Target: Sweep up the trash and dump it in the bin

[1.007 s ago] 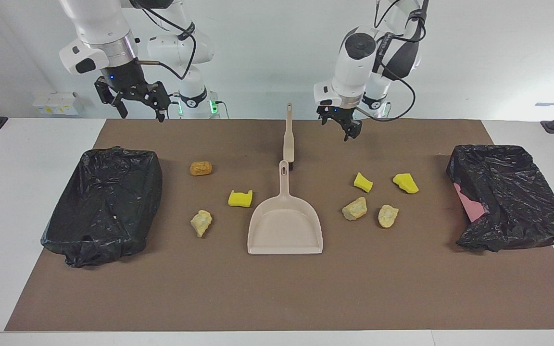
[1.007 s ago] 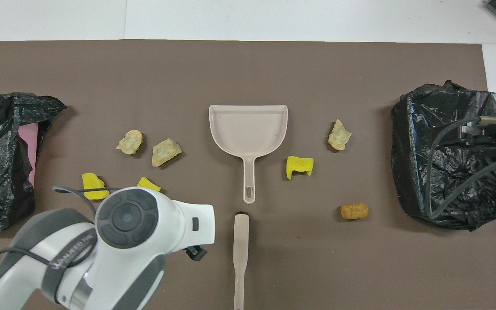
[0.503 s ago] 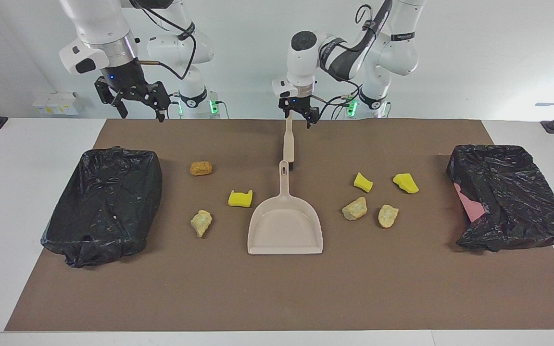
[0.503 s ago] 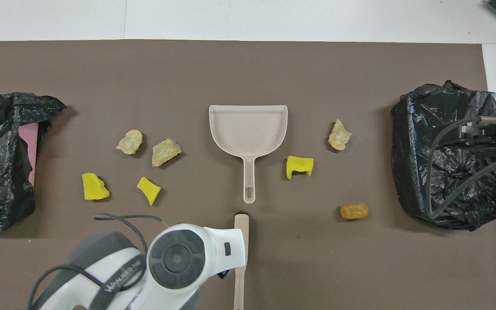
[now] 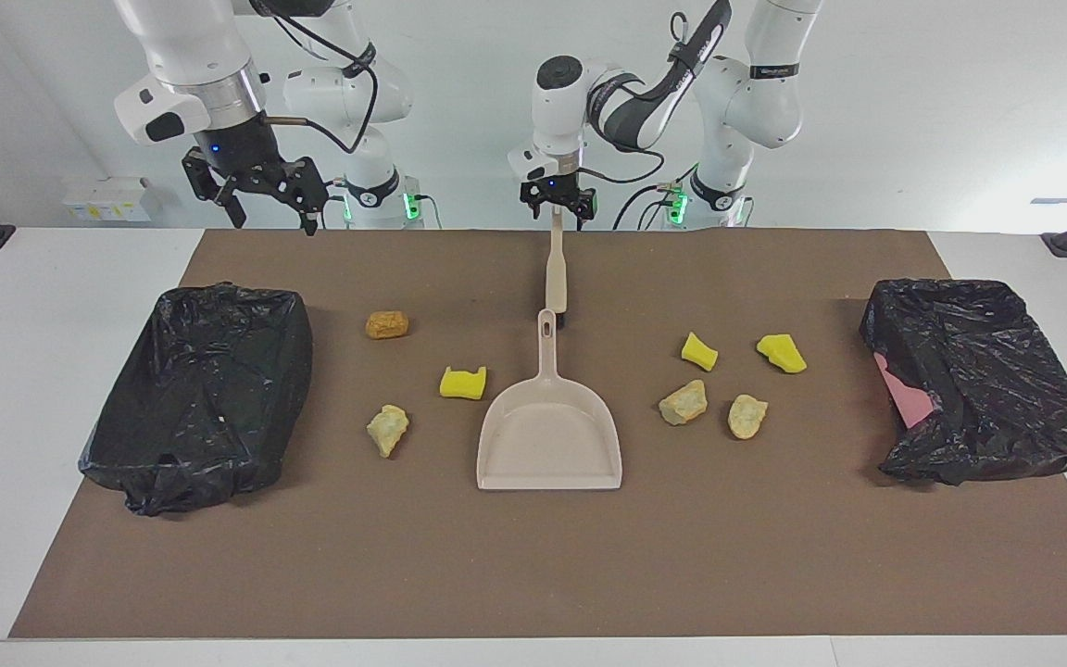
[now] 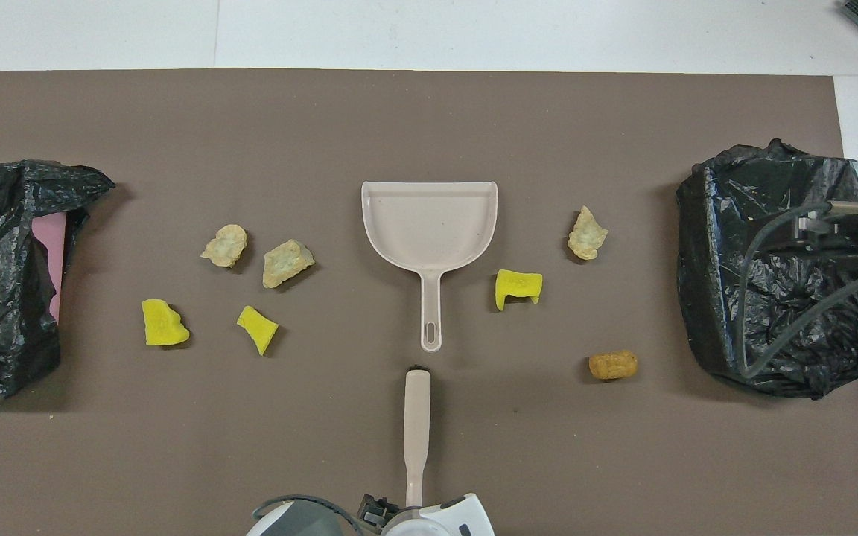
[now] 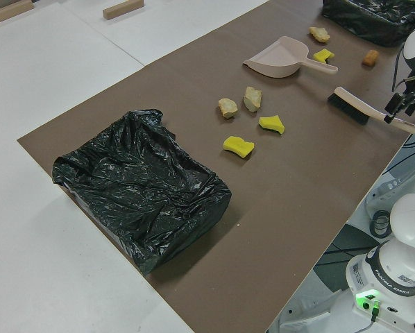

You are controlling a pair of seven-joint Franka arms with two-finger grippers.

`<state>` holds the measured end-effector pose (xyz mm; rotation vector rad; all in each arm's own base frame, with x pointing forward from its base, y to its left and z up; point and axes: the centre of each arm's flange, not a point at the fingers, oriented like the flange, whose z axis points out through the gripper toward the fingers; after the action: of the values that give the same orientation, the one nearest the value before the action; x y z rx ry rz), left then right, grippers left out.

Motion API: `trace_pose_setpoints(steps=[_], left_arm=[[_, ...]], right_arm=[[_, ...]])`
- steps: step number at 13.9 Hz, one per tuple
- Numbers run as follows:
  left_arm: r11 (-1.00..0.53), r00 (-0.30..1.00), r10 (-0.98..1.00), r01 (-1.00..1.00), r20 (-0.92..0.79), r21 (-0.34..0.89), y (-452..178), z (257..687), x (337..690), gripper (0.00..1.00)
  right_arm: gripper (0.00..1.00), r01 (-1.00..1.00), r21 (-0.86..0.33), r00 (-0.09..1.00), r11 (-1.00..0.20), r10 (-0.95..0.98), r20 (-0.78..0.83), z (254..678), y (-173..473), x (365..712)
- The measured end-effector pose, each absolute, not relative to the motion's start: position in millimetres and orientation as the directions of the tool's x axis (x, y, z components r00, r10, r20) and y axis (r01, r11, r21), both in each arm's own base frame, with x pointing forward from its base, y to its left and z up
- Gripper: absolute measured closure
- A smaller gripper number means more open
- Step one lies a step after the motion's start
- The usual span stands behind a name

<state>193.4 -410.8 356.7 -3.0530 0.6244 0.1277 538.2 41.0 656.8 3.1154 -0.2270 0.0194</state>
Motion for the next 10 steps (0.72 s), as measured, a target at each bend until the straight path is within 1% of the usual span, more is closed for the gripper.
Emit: trace_pose_setpoints(steps=[6, 7, 8, 10], left_arm=[[-0.942, 0.943, -0.328, -0.332, -0.06, -0.057, -421, 327, 185, 0.0], [-0.942, 0.943, -0.328, -0.331, -0.059, -0.056, -422, 326, 185, 0.08], [-0.941, 0.942, -0.33, -0.333, -0.056, -0.057, -422, 326, 186, 0.23], [-0.938, 0.94, -0.338, -0.34, -0.043, -0.062, -423, 328, 187, 0.45]], right_arm=[[0.0, -0.145, 0.017, 0.989, -0.989, -0.145, 0.014, 657, 41, 538], [0.0, -0.147, 0.017, 0.989, -0.989, -0.146, 0.014, 657, 40, 538], [0.0, -0.15, 0.017, 0.989, -0.989, -0.149, 0.014, 657, 39, 538], [0.0, -0.154, 0.017, 0.988, -0.988, -0.154, 0.014, 657, 36, 539]])
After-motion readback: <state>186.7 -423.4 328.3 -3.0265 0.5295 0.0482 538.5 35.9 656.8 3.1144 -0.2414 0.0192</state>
